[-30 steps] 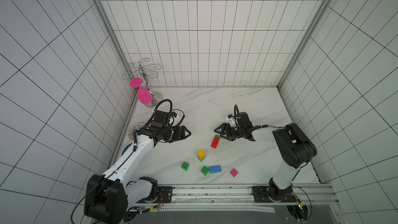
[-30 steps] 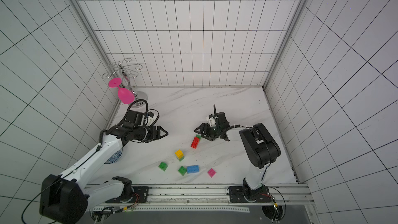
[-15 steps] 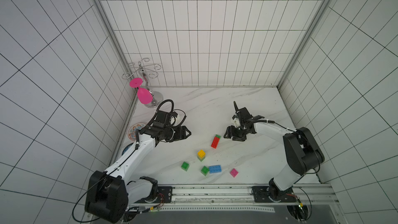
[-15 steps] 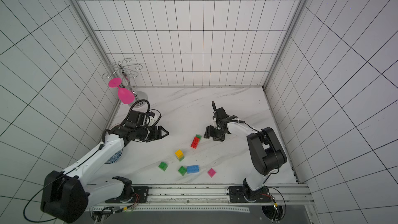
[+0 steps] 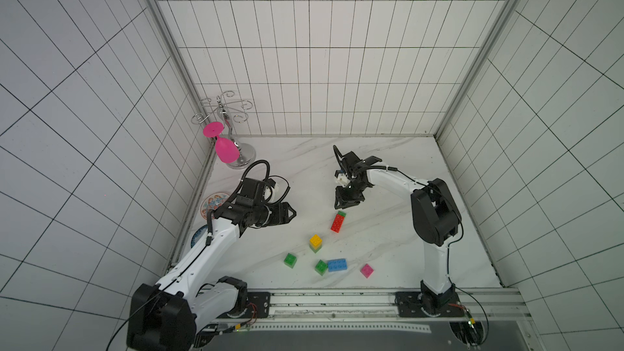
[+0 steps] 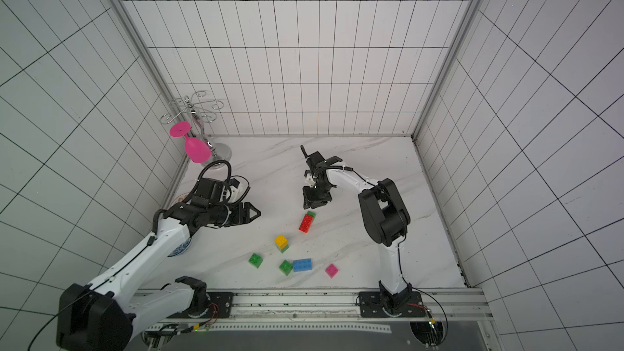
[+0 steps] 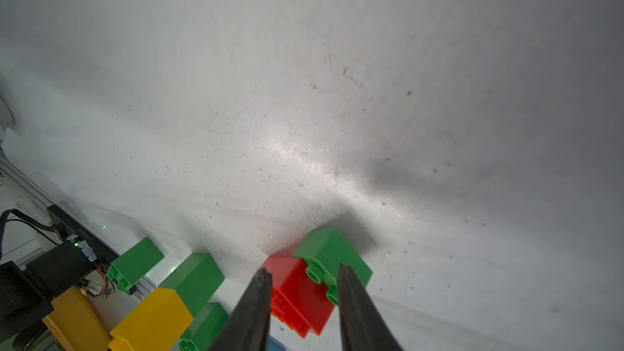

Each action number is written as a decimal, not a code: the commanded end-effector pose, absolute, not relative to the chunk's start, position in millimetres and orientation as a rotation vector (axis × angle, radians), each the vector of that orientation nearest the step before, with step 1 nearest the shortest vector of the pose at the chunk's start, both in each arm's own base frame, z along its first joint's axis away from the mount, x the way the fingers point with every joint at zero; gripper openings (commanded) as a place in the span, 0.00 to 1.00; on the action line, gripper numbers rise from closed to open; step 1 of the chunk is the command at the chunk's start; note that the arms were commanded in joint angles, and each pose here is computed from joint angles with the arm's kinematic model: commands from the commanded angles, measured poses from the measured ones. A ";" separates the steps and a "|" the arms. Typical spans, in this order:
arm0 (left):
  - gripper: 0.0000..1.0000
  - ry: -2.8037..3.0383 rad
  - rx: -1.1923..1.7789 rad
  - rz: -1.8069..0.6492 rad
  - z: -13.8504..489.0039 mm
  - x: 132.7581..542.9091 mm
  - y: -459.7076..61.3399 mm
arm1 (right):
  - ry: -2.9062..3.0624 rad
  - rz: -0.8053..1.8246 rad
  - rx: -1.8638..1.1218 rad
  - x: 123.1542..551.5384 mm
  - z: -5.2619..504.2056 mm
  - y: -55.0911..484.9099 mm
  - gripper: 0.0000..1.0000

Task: Assemble the letter r with lego
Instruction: Adjust the lego brick at the center of the board, then pick up the lego brick from the center of the board.

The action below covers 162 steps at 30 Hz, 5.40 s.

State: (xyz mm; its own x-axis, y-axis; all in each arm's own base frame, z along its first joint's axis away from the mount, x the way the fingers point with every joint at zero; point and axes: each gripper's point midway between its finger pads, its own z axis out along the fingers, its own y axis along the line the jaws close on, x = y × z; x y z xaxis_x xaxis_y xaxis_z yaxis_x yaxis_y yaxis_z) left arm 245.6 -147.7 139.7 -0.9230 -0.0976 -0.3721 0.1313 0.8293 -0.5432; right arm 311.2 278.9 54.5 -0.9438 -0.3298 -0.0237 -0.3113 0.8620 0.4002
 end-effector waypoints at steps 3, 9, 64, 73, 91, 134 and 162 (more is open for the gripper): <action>0.75 2.609 0.067 -0.785 143.1 244.2 -144.6 | -2.947 -0.677 0.521 307.4 54.7 297.4 0.31; 0.75 2.608 0.082 -0.785 144.5 242.7 -144.7 | -2.955 -0.586 0.494 301.1 41.9 277.5 0.26; 0.75 2.597 0.095 -0.796 153.2 233.6 -143.5 | -2.818 -0.688 0.417 239.6 38.2 247.8 0.26; 0.75 2.594 0.094 -0.796 153.9 233.3 -143.4 | -2.845 -0.601 0.275 214.7 29.9 217.1 0.26; 0.86 2.585 0.090 -0.774 155.6 233.7 -140.6 | -3.364 -0.632 0.947 241.4 133.2 188.1 0.65; 0.86 2.584 0.134 -0.820 152.5 233.2 -147.4 | -2.751 -0.563 1.956 181.8 60.4 248.8 0.58; 0.86 2.588 0.151 -0.837 152.4 230.7 -149.5 | -2.714 -0.515 1.962 193.3 51.3 267.6 0.54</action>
